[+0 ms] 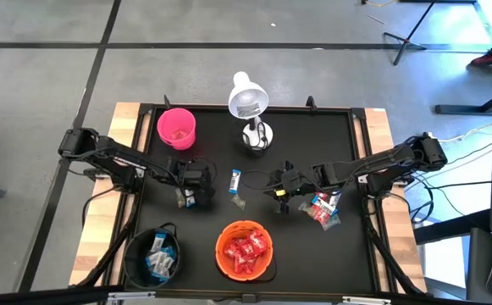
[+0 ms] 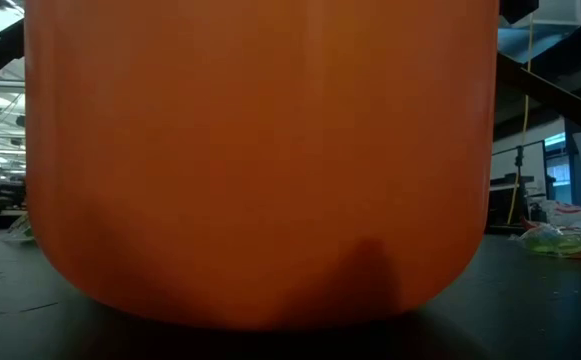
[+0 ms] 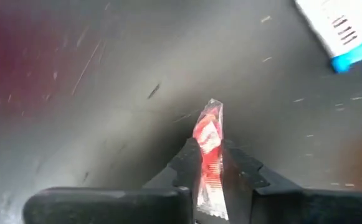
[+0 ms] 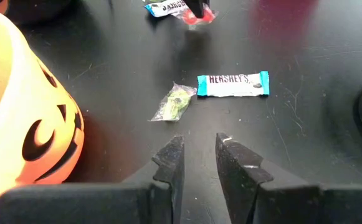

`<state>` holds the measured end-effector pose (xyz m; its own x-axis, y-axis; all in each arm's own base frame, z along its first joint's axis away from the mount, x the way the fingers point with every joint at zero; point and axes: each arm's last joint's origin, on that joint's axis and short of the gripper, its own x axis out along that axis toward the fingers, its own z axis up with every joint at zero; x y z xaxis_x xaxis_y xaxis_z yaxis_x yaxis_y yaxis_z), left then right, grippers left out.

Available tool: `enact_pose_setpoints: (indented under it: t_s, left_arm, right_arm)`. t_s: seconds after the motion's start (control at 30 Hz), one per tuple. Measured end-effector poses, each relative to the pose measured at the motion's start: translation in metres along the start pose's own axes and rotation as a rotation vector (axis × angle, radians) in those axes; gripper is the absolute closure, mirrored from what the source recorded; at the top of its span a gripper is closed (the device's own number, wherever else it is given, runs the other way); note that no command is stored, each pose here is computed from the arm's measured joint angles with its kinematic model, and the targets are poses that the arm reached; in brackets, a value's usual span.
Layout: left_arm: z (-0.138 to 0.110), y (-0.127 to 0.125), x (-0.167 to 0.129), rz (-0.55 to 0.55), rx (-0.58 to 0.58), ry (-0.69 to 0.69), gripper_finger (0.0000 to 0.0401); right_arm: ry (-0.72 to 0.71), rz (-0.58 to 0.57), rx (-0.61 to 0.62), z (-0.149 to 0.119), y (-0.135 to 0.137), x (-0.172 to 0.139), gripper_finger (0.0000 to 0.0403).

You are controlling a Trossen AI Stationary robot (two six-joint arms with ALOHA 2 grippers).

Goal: Sort candy
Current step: Put the orange candy into the pink bucket

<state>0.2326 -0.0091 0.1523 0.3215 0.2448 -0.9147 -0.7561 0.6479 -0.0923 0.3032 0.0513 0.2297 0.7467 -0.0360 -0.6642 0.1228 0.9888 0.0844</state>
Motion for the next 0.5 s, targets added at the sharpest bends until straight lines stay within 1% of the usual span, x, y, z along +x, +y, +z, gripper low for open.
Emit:
enact_pose_setpoints:
  t_s: [0.17,0.3,0.43,0.5]
  left_arm:
    - [0.016,-0.008,-0.019,-0.006,0.057,-0.037,0.0382]
    - [0.033,-0.012,-0.046,0.032,0.089,-0.089,0.0390]
    - [0.046,-0.010,-0.079,0.121,0.124,-0.124,0.0391]
    - [0.050,-0.005,-0.097,0.184,0.137,-0.142,0.0392]
  right_arm:
    - [0.000,0.000,0.000,0.000,0.000,0.000,0.0316]
    - [0.000,0.000,0.013,0.000,0.000,0.000,0.0316]
    - [0.003,0.000,0.014,-0.003,0.000,0.001,0.0316]
    - [0.013,-0.003,0.013,-0.006,-0.001,0.002,0.0316]
